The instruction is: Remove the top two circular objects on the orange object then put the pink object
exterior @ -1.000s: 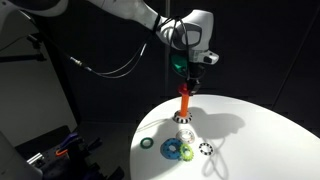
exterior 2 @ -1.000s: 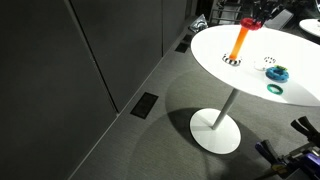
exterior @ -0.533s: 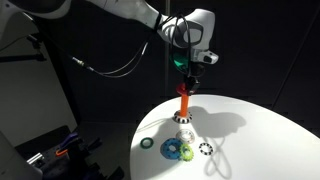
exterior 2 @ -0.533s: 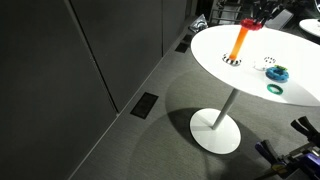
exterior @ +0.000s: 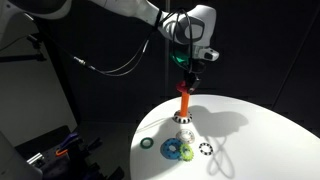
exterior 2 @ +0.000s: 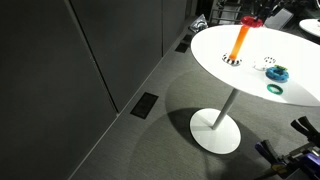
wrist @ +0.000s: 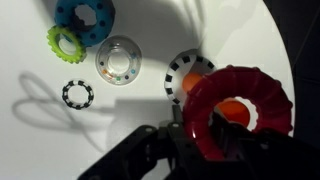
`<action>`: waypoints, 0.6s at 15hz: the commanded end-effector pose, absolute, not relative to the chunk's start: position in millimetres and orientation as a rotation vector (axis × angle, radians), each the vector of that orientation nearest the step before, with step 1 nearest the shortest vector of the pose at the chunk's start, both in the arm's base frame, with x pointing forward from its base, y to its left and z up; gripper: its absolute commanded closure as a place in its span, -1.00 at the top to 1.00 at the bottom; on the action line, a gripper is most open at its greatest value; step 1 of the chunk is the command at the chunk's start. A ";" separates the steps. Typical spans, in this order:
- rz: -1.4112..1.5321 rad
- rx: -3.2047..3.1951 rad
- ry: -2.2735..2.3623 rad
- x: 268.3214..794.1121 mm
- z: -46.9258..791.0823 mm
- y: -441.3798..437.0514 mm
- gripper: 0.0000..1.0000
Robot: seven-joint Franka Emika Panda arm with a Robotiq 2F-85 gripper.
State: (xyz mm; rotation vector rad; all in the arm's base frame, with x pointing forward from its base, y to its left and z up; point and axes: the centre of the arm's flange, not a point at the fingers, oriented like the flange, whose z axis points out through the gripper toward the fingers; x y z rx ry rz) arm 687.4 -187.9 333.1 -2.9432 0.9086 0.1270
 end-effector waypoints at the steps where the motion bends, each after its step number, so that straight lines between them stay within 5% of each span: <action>1: 0.135 -2.953 0.938 700.2 336.5 -187.3 -0.77; 9: 0.155 -2.961 0.940 703.3 323.7 -185.5 -0.77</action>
